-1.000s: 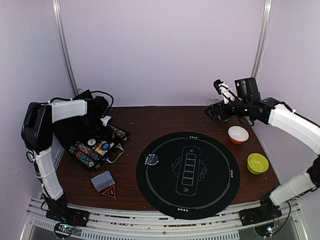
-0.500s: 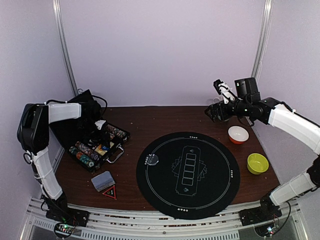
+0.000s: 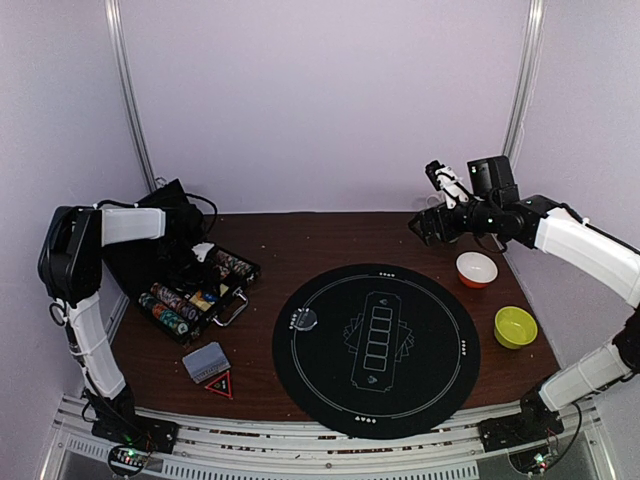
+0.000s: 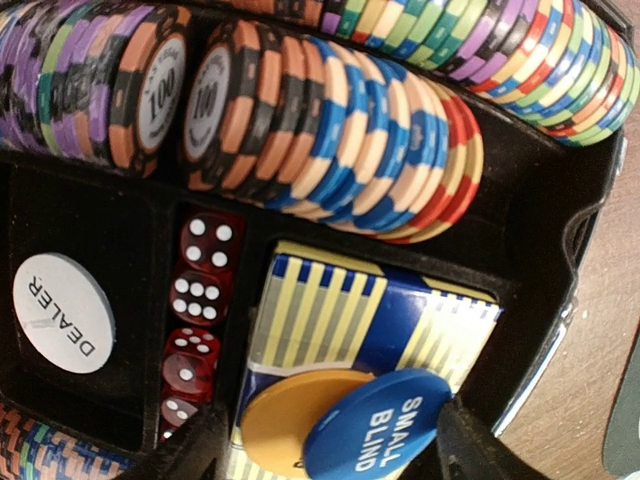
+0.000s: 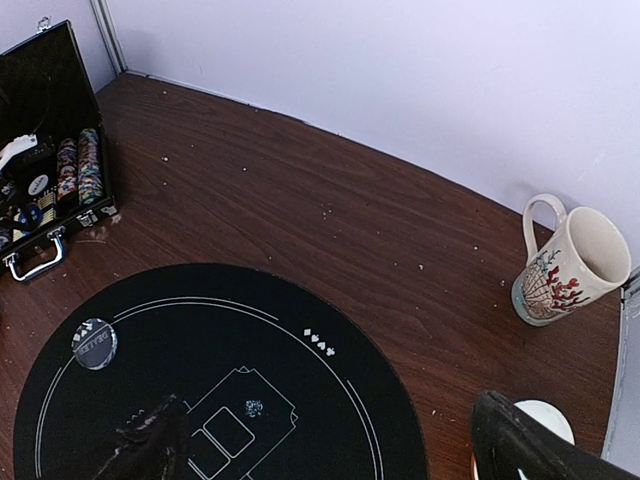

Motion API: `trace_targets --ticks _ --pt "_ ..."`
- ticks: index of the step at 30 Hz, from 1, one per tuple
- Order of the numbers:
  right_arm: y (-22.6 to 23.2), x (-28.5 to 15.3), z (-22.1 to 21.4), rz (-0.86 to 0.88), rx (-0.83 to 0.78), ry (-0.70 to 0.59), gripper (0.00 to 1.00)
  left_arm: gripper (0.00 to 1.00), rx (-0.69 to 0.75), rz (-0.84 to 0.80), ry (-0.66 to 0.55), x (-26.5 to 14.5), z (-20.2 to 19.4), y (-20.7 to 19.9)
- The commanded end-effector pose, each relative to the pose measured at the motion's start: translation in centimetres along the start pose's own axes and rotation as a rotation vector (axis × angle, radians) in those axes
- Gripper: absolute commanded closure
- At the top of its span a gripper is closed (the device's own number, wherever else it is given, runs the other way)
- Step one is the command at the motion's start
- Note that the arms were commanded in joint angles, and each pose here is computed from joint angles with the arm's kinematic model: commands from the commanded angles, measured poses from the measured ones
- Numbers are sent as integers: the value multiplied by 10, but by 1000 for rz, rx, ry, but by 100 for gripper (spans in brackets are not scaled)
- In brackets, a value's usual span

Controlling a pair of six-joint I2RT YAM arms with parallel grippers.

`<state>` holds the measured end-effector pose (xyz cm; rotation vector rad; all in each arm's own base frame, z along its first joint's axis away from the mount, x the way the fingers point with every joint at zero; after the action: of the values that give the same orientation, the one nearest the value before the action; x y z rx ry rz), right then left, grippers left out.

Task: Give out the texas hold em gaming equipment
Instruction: Pick up the small blind button from the chip case.

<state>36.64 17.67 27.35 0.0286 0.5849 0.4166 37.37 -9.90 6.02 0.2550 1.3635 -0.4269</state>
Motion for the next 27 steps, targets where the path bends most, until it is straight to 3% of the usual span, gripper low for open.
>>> trace_targets --ticks 1,17,21,27 --pt "-2 2 -3 -7 -9 9 0 30 1 30 20 8 -7 10" --pt "-2 1 -1 -12 -7 5 0 45 -46 16 7 2 -18 23" --pt "-2 1 -1 -14 -8 6 0 58 -49 13 -11 -2 -15 22" --pt "-1 3 -1 -7 -4 10 0 68 -49 -4 -14 -2 -15 20"
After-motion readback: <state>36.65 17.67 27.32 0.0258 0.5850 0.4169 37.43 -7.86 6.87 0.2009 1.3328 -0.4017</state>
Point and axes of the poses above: each gripper's point midway between its finger pads, its own x axis out along the fingers, its own y axis along the line the jaws close on, z = x × y, the point moved 2 cm from there along -x, back along the fingers, and after that the axes turned 12 degrees about x, right-handed, at the moved point
